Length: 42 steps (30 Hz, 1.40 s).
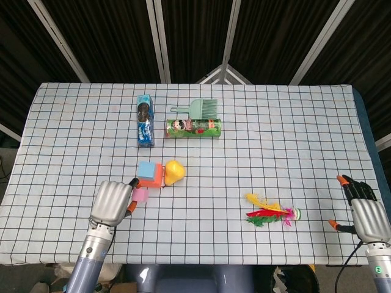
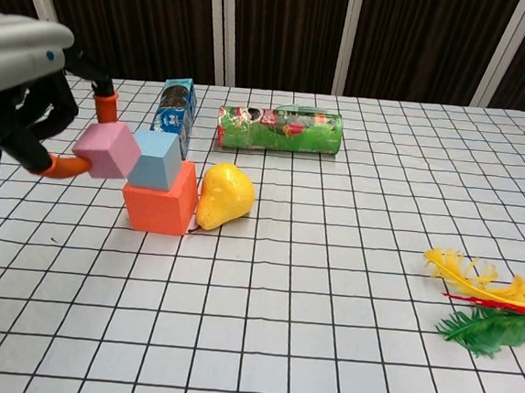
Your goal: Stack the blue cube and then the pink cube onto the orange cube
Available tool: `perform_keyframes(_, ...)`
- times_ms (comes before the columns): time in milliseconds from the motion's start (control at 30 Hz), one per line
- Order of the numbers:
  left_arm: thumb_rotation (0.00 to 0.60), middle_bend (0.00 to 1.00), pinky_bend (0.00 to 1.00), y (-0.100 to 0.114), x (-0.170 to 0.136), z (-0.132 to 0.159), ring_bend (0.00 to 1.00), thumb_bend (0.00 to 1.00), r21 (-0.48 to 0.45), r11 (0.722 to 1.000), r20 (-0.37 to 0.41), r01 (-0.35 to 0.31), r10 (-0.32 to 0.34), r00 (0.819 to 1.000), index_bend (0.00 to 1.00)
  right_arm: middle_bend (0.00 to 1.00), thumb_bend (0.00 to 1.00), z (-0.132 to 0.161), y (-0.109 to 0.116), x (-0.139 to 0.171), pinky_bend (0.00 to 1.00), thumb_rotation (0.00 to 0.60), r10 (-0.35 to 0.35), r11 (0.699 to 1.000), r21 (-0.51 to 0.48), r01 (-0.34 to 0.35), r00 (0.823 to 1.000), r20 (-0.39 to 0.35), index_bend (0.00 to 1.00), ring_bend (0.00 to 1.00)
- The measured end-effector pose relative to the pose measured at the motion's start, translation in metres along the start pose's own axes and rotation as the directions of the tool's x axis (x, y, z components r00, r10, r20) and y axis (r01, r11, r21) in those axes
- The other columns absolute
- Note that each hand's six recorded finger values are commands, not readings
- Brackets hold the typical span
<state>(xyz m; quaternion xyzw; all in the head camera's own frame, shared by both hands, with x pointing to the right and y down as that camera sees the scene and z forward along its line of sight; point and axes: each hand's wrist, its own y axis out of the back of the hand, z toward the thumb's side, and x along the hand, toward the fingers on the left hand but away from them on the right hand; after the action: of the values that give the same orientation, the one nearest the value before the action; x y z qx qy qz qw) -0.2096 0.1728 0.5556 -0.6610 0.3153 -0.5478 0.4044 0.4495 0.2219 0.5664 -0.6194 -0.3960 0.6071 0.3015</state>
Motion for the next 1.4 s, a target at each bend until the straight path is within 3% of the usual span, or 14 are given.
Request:
perform_keyframes(267,0.600,0.81,0.91,0.035,0.031,0.002,0.76,0.36,0.087,0.996,-0.130,0.026,-0.014,0.991,0.47,0.08,0.17,0.000,-0.001,-0.001,0.08,0.600,0.007,1.000,0.003,-0.007,1.000,0.001,0.04,0.11)
perform_keyframes(633,0.600,0.81,0.90,0.027,0.070,0.001,0.76,0.36,0.087,0.991,-0.263,0.105,-0.078,0.962,0.47,0.08,0.17,-0.002,-0.001,-0.002,0.08,0.600,0.011,1.000,-0.002,-0.011,1.000,0.007,0.04,0.11)
perform_keyframes(967,0.600,0.80,0.89,0.016,0.087,0.006,0.76,0.37,0.078,0.987,-0.255,0.138,-0.115,0.960,0.46,0.08,0.17,-0.003,-0.003,-0.003,0.08,0.600,0.017,1.000,0.001,-0.017,1.000,0.014,0.04,0.11)
perform_keyframes(1400,0.600,0.79,0.88,0.013,0.095,0.007,0.74,0.37,0.142,0.977,-0.257,0.159,-0.119,0.959,0.45,0.08,0.17,-0.003,-0.003,-0.003,0.08,0.600,0.021,1.000,-0.002,-0.021,1.000,0.015,0.04,0.11)
